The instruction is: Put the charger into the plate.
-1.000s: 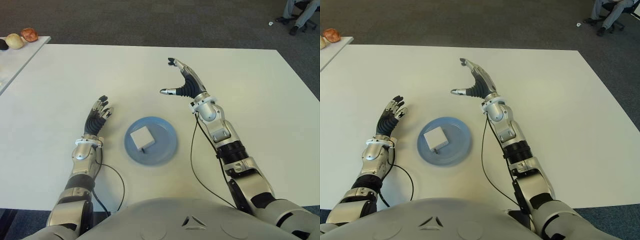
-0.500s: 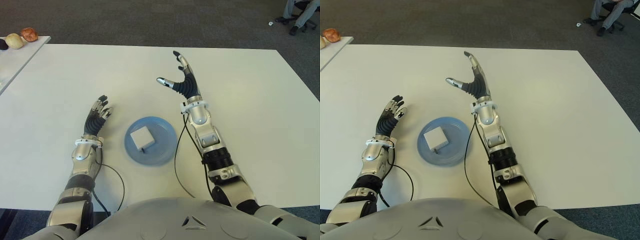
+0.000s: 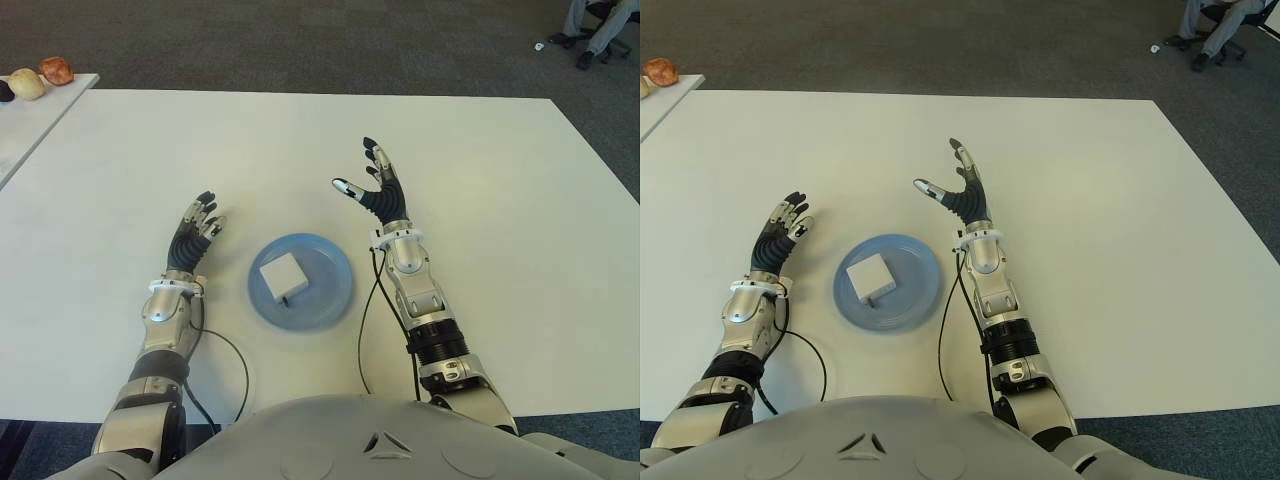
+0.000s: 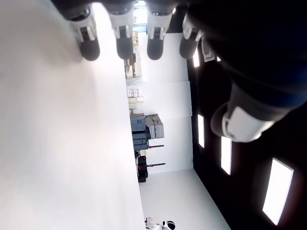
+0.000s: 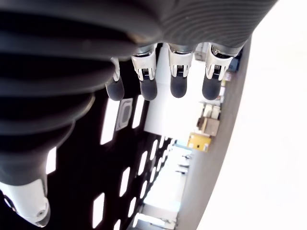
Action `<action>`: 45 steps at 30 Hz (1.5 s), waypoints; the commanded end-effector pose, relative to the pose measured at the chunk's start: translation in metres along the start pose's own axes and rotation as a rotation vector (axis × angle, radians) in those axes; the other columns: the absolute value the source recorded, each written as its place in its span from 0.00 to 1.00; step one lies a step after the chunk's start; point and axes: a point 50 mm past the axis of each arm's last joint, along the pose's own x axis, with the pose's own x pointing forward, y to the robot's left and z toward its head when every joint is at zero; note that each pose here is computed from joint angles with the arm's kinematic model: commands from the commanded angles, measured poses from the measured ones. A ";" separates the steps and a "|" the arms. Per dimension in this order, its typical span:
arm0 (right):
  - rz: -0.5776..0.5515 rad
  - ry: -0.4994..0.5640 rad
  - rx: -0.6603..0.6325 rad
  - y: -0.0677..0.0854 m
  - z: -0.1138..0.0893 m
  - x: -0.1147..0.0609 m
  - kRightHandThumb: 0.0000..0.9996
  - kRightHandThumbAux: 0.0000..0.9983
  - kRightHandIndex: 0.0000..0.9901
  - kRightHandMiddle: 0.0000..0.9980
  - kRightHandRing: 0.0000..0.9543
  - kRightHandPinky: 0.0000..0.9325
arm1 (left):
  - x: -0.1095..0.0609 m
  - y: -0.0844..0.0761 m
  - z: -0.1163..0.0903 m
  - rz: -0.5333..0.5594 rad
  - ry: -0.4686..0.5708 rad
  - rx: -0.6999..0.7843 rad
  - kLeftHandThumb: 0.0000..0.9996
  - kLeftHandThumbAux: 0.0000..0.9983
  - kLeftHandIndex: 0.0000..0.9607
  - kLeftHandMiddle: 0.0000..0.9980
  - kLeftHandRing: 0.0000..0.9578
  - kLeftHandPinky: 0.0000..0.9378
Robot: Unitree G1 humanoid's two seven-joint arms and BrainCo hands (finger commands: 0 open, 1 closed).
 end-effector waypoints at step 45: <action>-0.022 0.169 0.102 -0.012 -0.064 -0.020 0.04 0.75 0.00 0.02 0.00 0.00 | -0.036 -0.006 -0.037 -0.032 0.191 -0.048 0.00 0.55 0.03 0.07 0.06 0.07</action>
